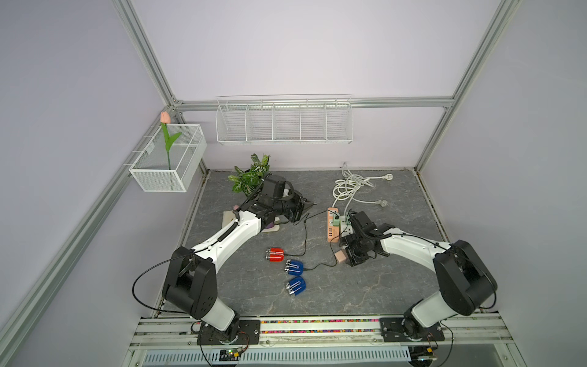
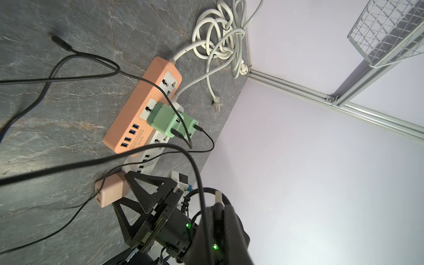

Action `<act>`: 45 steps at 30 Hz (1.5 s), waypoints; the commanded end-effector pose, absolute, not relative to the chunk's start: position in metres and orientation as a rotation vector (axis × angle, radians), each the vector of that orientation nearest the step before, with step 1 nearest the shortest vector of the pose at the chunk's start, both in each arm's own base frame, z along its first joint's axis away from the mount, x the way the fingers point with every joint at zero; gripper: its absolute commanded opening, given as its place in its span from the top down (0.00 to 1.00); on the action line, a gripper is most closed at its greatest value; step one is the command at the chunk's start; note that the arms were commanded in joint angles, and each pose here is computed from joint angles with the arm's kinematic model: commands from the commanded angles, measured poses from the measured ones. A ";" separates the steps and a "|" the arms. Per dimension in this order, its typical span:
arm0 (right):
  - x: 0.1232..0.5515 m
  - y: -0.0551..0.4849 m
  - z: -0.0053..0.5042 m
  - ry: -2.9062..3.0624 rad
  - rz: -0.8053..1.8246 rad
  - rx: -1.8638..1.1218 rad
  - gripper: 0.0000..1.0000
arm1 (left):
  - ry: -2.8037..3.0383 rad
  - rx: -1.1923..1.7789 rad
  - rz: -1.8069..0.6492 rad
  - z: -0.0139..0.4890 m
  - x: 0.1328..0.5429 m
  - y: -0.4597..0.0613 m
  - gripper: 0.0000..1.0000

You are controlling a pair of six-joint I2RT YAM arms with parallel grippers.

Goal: Charge the electric shaver
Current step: Pick up the plug from the center of the board.

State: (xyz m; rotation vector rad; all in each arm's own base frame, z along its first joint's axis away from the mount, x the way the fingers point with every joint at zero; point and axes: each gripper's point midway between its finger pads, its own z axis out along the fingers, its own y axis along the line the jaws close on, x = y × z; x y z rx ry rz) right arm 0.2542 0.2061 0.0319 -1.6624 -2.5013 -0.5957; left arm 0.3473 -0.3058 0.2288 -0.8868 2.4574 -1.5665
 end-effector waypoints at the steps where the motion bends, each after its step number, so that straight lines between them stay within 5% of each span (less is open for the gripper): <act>1: 0.243 0.201 0.019 -2.471 -0.461 -1.711 0.30 | 2.461 -0.877 -1.577 0.233 0.343 -0.304 1.00; 14: 0.217 0.186 0.011 -2.443 -0.234 -1.769 0.38 | 2.449 -0.878 -1.582 0.242 0.344 -0.303 1.00; 23: 0.225 0.172 0.044 -2.522 -0.390 -1.838 0.75 | 2.438 -0.897 -1.612 0.246 0.343 -0.303 1.00; 27: 0.244 0.167 0.095 -2.628 -0.707 -1.868 0.85 | 2.406 -0.930 -1.670 0.253 0.345 -0.306 1.00; 37: 0.343 0.214 0.237 -2.515 -2.143 -1.645 0.93 | 2.281 -0.986 -1.789 0.269 0.355 -0.314 1.00; 41: 0.369 0.238 0.269 -2.368 -2.409 -1.515 0.93 | 2.274 -0.979 -1.811 0.271 0.354 -0.321 1.00; 45: 0.381 0.252 0.279 -2.353 -2.409 -1.453 0.93 | 2.287 -0.967 -1.798 0.268 0.354 -0.322 1.00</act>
